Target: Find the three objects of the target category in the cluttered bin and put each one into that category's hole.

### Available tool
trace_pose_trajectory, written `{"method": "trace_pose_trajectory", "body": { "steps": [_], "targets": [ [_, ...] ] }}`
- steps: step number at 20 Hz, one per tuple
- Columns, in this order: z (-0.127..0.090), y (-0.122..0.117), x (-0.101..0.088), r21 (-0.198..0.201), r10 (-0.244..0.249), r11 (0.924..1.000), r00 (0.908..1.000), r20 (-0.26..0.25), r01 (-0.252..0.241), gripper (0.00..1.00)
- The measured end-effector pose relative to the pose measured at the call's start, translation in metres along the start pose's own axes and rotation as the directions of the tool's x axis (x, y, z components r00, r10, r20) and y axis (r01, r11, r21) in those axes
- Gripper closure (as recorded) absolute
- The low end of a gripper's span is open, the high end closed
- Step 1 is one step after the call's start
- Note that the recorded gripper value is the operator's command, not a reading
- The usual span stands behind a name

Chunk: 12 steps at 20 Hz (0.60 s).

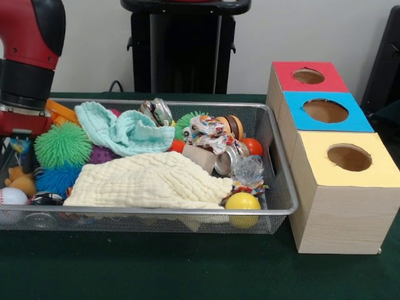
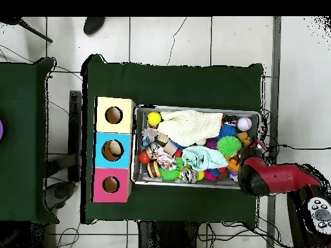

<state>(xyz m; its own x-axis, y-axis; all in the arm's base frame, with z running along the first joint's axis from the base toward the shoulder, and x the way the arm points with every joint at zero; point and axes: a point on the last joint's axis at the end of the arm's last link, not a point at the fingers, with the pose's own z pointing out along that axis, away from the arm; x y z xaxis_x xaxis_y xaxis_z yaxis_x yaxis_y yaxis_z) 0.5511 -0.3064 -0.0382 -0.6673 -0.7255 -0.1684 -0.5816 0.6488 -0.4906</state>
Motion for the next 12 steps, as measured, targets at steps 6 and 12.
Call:
{"method": "trace_pose_trajectory", "body": {
  "steps": [6, 12],
  "targets": [
    [0.0005, -0.0007, -0.0020, 0.006, 0.008, 0.9999, 0.9998, 0.018, -0.008, 0.00],
    [0.0003, -0.0029, -0.0074, 0.003, 0.055, 0.9985, 0.9982, 0.023, -0.055, 0.00]
  ]
}}
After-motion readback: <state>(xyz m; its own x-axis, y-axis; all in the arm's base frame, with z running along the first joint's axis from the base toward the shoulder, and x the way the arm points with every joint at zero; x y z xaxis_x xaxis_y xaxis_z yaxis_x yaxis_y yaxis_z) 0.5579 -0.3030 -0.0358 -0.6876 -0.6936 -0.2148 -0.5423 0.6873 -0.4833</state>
